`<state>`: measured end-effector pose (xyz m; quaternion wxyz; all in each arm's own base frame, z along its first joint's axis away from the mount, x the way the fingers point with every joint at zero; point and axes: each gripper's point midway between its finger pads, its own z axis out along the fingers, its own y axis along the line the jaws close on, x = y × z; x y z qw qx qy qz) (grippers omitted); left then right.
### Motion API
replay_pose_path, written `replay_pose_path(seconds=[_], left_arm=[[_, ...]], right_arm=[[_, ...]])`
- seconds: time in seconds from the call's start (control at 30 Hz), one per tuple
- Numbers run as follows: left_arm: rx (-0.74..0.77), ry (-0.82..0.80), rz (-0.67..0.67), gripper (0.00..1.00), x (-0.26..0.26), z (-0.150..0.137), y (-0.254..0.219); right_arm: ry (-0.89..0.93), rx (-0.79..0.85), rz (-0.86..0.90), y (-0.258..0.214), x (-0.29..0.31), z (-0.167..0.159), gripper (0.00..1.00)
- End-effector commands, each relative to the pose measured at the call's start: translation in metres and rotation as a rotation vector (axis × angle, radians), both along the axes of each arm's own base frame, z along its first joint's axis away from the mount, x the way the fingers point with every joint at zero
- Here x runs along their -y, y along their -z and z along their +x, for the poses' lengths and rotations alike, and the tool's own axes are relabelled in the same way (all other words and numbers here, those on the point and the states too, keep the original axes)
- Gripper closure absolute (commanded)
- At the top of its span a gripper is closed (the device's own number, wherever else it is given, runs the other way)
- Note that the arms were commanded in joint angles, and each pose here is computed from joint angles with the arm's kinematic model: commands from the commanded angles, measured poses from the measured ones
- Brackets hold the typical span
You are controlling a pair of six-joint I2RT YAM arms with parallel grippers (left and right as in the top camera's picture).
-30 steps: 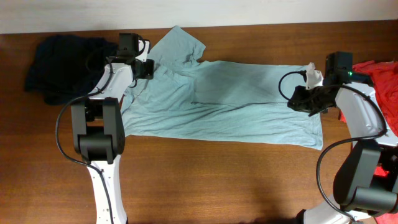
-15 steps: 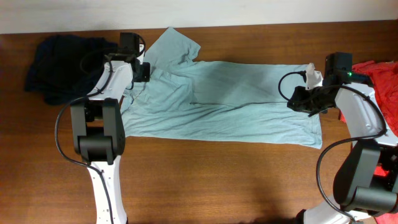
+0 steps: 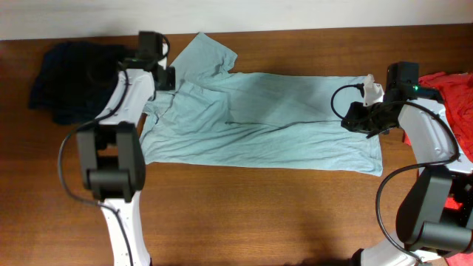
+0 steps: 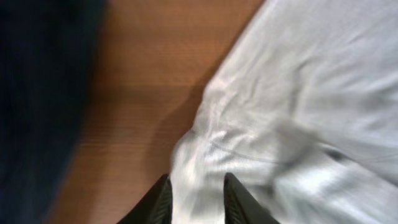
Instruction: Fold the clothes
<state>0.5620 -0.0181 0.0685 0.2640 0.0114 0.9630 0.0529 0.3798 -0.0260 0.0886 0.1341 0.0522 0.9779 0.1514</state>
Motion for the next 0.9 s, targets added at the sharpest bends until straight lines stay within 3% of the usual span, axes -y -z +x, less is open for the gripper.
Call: replay_pose_path(seconds=[0.0, 0.07, 0.5, 0.87], left_arm=[[0.094, -0.069, -0.029, 0.71, -0.008, -0.012, -0.08], [0.001, -0.124, -0.048, 1.0, -0.012, -0.035, -0.07], [-0.487, -0.206, -0.065, 1.0, -0.01, -0.146, -0.003], [-0.622, -0.272, -0.082, 1.0, -0.009, -0.188, 0.042]], right_arm=[[-0.004, -0.007, 0.015, 0.002, -0.004, -0.001, 0.71], [-0.004, -0.008, 0.015, 0.002, -0.004, -0.001, 0.67], [0.013, -0.057, -0.062, 0.008, 0.008, -0.011, 0.58], [0.02, -0.083, -0.093, 0.01, 0.013, -0.016, 0.58]])
